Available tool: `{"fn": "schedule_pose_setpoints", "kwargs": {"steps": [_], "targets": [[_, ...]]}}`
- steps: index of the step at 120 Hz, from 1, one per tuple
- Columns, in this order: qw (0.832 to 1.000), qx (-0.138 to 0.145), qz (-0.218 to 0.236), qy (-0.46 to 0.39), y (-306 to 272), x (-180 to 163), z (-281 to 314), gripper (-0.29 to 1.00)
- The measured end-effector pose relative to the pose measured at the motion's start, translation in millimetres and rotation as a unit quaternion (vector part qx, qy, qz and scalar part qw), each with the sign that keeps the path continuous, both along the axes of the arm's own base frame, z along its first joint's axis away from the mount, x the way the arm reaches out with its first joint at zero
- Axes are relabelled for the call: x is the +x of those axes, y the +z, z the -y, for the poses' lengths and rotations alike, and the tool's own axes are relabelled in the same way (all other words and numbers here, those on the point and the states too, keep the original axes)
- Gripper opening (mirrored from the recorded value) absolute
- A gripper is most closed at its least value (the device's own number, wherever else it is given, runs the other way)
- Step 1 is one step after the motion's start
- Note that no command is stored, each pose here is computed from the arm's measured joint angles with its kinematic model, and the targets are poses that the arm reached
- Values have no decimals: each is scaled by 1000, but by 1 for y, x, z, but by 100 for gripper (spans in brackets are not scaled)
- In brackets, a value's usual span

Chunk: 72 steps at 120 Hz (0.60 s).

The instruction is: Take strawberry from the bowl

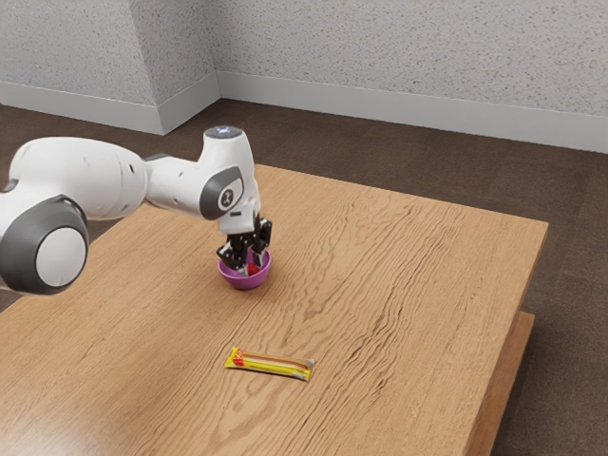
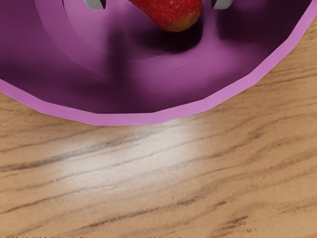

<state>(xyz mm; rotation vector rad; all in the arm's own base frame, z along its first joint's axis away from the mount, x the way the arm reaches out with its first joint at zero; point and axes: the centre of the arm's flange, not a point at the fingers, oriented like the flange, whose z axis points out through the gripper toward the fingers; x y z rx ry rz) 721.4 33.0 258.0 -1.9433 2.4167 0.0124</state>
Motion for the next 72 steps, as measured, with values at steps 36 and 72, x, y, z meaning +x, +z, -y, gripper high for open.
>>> {"fn": "schedule_pose_setpoints", "kwargs": {"steps": [36, 72], "targets": [[1000, -16, 5, 16, -2, 1, -3, 17], [998, -20, 52, 7, 95, -24, 25, 7]]}}
